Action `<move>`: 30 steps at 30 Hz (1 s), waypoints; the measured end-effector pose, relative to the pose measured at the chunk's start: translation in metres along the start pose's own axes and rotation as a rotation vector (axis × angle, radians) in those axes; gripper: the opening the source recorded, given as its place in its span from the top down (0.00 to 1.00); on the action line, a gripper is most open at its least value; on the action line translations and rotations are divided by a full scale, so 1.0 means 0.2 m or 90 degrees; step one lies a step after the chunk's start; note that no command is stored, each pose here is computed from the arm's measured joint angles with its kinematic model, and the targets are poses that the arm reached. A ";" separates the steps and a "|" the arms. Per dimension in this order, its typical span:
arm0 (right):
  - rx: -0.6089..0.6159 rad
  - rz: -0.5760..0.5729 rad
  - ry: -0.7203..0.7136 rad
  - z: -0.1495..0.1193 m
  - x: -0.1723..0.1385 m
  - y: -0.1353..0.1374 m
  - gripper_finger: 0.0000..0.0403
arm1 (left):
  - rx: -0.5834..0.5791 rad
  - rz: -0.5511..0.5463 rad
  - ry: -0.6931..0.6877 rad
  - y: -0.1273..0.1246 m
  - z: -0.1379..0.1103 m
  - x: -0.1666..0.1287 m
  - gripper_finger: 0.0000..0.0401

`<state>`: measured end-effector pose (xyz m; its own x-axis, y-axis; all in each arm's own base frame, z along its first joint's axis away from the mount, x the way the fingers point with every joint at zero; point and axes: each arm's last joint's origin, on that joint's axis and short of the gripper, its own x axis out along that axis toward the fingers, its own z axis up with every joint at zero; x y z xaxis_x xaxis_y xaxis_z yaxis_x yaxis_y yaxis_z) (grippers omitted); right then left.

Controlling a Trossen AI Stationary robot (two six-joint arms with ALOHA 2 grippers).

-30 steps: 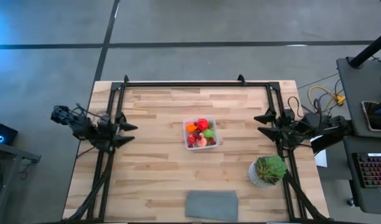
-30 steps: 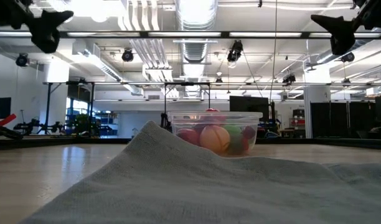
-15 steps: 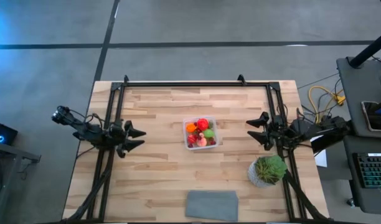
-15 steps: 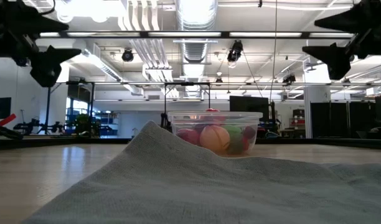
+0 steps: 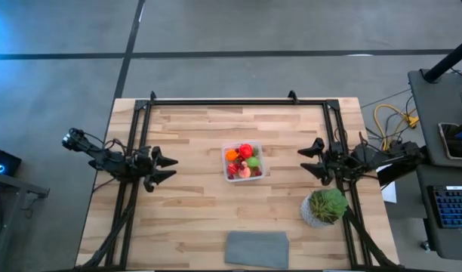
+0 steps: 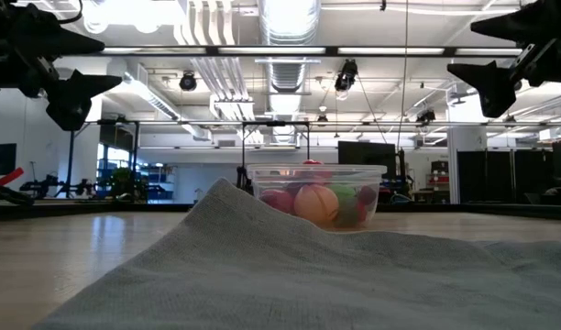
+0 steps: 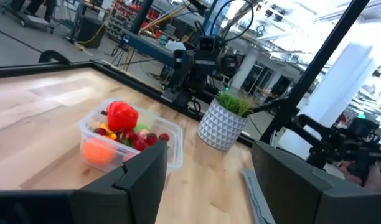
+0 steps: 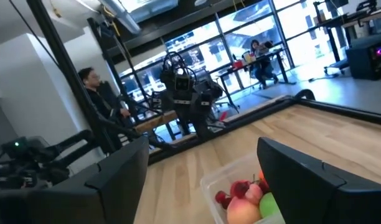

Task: Pick and placing Produce into tupperware
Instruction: Return to Home Position

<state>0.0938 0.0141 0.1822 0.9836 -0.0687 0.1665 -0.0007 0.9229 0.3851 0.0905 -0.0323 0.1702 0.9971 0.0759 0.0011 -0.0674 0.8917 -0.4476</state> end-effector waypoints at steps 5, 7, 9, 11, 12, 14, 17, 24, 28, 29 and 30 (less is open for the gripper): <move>-0.018 -0.019 0.040 -0.03 0.00 -0.01 0.29 | 0.003 0.002 0.004 0.00 -0.01 0.01 0.45; -0.024 -0.025 0.056 -0.04 0.00 -0.02 0.29 | 0.004 0.003 0.005 0.00 -0.01 0.01 0.45; -0.027 -0.028 0.065 -0.05 0.00 -0.02 0.29 | 0.005 0.004 0.006 0.00 -0.01 0.01 0.45; -0.028 -0.029 0.067 -0.05 0.01 -0.02 0.28 | 0.006 0.005 0.009 0.00 -0.01 0.01 0.45; -0.029 -0.030 0.069 -0.05 0.01 -0.02 0.28 | 0.007 0.005 0.009 0.00 -0.01 0.01 0.45; -0.030 -0.031 0.073 -0.06 0.01 -0.02 0.27 | 0.008 0.006 0.011 0.00 -0.01 0.01 0.45; -0.031 -0.032 0.075 -0.06 0.01 -0.02 0.27 | 0.009 0.007 0.012 0.00 -0.01 0.01 0.45; -0.031 -0.032 0.075 -0.06 0.01 -0.02 0.29 | 0.010 0.007 0.013 0.00 -0.01 0.01 0.45; -0.031 -0.032 0.075 -0.06 0.01 -0.02 0.29 | 0.010 0.007 0.013 0.00 -0.01 0.01 0.45; -0.031 -0.032 0.075 -0.06 0.01 -0.02 0.29 | 0.010 0.007 0.013 0.00 -0.01 0.01 0.45; -0.031 -0.032 0.075 -0.06 0.01 -0.02 0.28 | 0.010 0.007 0.013 0.00 -0.01 0.01 0.45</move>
<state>0.0979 0.0149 0.1705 0.9965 -0.0734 0.0390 0.0555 0.9369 0.3453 0.0930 -0.0337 0.1677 0.9968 0.0771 -0.0226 -0.0793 0.8976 -0.4336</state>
